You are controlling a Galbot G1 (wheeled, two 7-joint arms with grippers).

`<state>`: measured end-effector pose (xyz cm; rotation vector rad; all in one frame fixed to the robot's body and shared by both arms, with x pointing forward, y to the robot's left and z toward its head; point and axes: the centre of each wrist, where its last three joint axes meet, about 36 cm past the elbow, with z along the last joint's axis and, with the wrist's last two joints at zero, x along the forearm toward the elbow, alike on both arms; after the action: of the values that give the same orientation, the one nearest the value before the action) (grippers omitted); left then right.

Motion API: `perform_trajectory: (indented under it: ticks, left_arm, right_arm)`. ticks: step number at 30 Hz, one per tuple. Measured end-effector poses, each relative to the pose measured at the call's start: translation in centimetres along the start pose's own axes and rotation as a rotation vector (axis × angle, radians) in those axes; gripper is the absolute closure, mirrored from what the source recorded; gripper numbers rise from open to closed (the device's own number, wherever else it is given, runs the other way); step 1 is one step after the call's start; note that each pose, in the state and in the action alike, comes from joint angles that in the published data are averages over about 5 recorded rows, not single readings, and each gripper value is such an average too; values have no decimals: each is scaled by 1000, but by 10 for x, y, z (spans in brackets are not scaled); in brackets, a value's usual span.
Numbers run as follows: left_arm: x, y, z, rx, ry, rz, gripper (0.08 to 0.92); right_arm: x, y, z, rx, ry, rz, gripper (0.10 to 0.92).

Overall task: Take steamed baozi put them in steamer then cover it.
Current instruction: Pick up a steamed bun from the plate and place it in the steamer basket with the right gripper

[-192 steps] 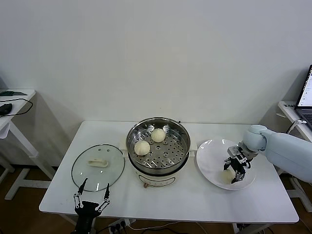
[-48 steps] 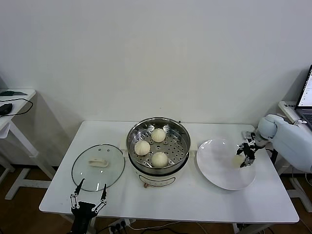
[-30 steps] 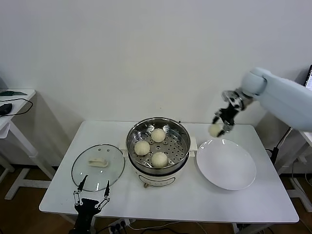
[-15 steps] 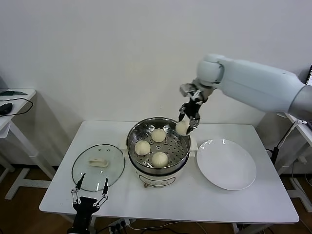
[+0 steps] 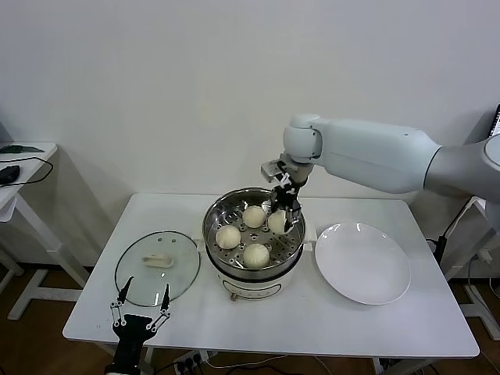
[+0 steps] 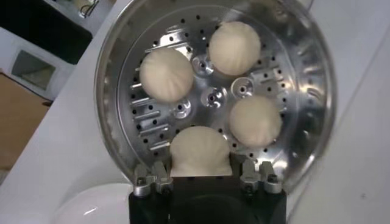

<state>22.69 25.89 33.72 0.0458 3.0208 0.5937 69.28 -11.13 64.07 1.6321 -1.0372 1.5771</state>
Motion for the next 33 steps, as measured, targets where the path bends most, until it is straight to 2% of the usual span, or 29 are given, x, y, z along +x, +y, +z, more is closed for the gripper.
perform_trajectory:
  ticks: [14, 26, 33]
  left_arm:
    - [0, 1, 0, -1, -2, -1, 177]
    - [-1, 3, 1, -7, -3, -8, 177]
    - [-3, 5, 0, -22, -8, -12, 177]
  right_arm:
    - [-29, -4, -10, 17, 30, -19, 379]
    - [-34, -4, -16, 30, 34, -21, 215]
    - [-15, 0, -9, 36, 14, 8, 200]
